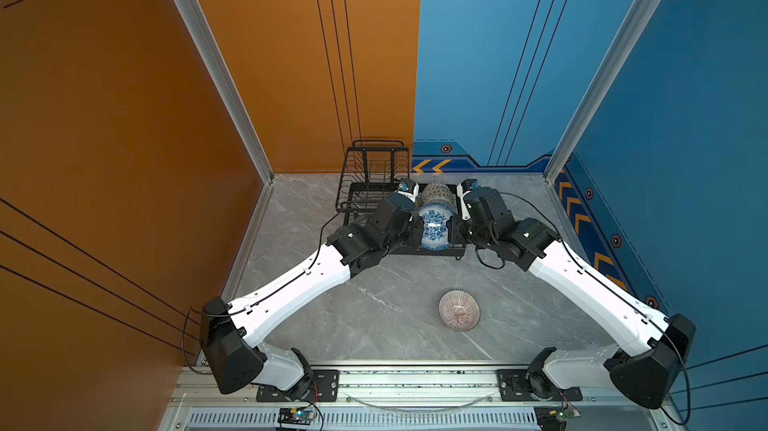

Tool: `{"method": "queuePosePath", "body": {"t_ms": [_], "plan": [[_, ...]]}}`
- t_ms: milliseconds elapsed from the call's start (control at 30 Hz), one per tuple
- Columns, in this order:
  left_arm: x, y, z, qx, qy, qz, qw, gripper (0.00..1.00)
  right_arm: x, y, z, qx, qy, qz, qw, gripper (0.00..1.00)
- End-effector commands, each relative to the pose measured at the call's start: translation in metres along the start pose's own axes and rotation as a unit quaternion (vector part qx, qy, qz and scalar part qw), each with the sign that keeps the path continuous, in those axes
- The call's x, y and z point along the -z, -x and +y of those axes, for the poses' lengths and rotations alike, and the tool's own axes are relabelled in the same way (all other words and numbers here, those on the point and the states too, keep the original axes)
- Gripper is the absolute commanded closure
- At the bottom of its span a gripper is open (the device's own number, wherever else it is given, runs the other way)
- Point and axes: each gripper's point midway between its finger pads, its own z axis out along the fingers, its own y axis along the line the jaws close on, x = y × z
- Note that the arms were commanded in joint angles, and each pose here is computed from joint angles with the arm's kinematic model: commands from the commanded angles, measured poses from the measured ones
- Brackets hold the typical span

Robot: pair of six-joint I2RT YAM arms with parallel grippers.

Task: Load the bowls into the dish rack
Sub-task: 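Grasp the blue-and-white bowl with the right gripper while the left gripper releases it, then lower the blue-and-white bowl with the right gripper into the rack beside the orange-red bowl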

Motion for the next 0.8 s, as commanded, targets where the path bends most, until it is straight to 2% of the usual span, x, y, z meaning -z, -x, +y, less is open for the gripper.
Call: {"method": "queuePosePath", "body": {"t_ms": [0, 133, 167, 467, 767], "plan": [[0.019, 0.0, -0.003, -0.023, -0.025, 0.021, 0.999, 0.48, 0.012, 0.018, -0.003, 0.025, -0.002, -0.043, 0.999, 1.0], [0.029, -0.008, 0.005, -0.048, -0.018, 0.053, 0.997, 0.09, 0.01, 0.023, -0.012, 0.065, -0.015, -0.047, 0.997, 1.0], [0.032, -0.008, 0.01, -0.052, -0.009, 0.057, 0.997, 0.03, 0.009, 0.025, -0.013, 0.073, -0.018, -0.048, 0.996, 1.0], [0.058, 0.002, 0.049, -0.045, 0.042, 0.045, 0.997, 0.02, -0.005, 0.046, -0.019, 0.174, -0.044, -0.071, 0.981, 1.0], [0.06, -0.002, 0.065, -0.032, 0.051, 0.052, 0.997, 0.02, -0.017, 0.067, -0.004, 0.32, -0.05, -0.167, 0.931, 1.0]]}}
